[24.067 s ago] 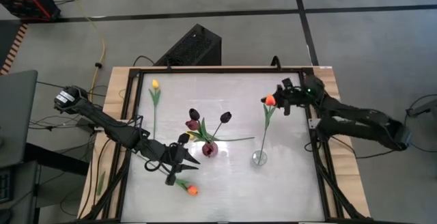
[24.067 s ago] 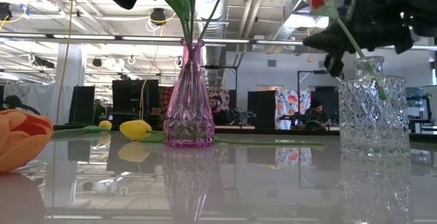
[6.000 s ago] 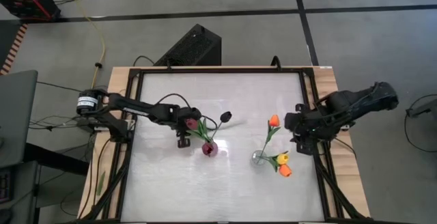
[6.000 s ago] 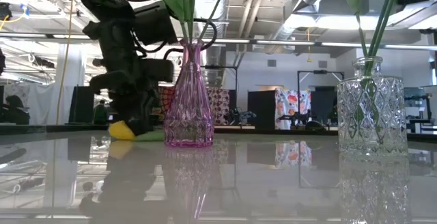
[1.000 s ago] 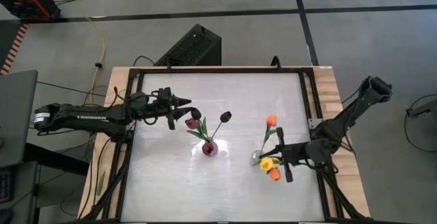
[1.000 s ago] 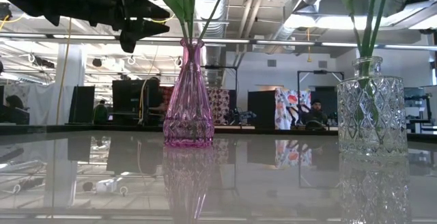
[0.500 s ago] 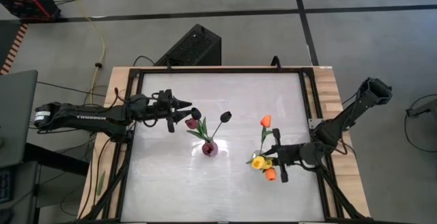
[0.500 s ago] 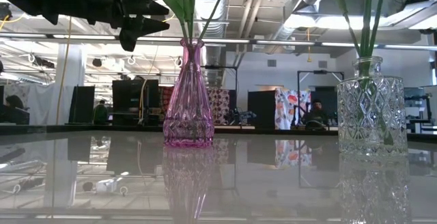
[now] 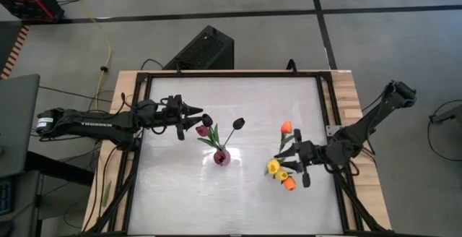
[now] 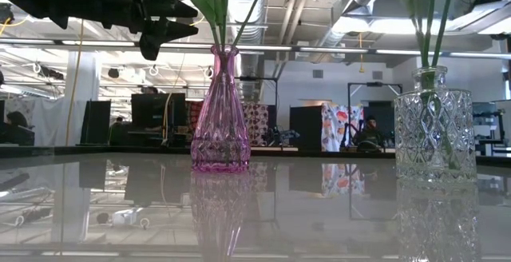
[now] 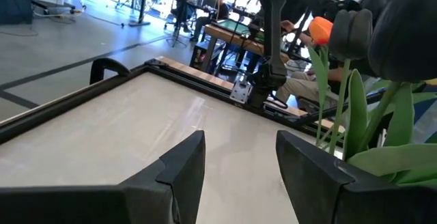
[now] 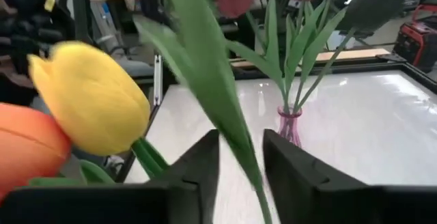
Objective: Sort flowers into vase by color
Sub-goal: Put the yellow flower into the transparent vase, then return to Home Position
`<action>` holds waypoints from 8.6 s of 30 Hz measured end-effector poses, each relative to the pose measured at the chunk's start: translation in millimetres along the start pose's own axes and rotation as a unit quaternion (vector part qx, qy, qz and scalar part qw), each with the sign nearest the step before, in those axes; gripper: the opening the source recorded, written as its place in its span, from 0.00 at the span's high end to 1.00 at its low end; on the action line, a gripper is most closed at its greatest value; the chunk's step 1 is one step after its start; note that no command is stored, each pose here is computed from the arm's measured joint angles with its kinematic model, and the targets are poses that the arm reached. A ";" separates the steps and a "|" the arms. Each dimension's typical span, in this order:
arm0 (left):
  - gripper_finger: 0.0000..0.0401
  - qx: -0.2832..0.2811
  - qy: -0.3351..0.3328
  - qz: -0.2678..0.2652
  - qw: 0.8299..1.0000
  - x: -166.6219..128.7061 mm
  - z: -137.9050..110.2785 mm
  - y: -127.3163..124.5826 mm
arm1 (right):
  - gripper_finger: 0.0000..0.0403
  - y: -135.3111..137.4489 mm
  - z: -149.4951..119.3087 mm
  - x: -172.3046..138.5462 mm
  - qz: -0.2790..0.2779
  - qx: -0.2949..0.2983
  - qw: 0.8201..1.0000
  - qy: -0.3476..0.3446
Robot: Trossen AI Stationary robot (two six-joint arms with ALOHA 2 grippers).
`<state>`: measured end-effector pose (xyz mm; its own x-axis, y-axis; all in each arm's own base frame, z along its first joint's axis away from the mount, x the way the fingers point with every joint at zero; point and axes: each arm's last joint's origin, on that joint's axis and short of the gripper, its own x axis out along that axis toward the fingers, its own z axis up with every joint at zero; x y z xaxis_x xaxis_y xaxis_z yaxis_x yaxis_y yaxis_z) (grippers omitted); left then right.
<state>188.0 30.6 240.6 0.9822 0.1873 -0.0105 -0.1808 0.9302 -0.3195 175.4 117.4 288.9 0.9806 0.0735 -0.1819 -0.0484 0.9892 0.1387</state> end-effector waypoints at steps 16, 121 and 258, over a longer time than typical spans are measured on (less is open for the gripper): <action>0.58 0.000 0.002 -0.004 1.000 0.0 -0.2 -0.2 | 0.44 -13.5 26.4 -33.4 0.037 0.047 0.996 -0.066; 1.00 0.092 -0.029 -0.016 0.995 -79.7 -40.4 -6.0 | 0.95 -160.7 -107.5 -49.1 -0.143 0.067 0.987 -0.013; 1.00 0.112 0.012 -0.078 0.991 -95.3 -73.2 5.6 | 0.88 -156.8 -118.9 -65.0 -0.159 0.005 0.986 -0.051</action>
<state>97.0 -5.2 170.4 0.9995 0.0301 -0.0004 -0.0300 0.9945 -0.1007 96.6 -27.3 163.3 0.9600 -0.2532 -0.1193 0.2653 0.9591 0.0992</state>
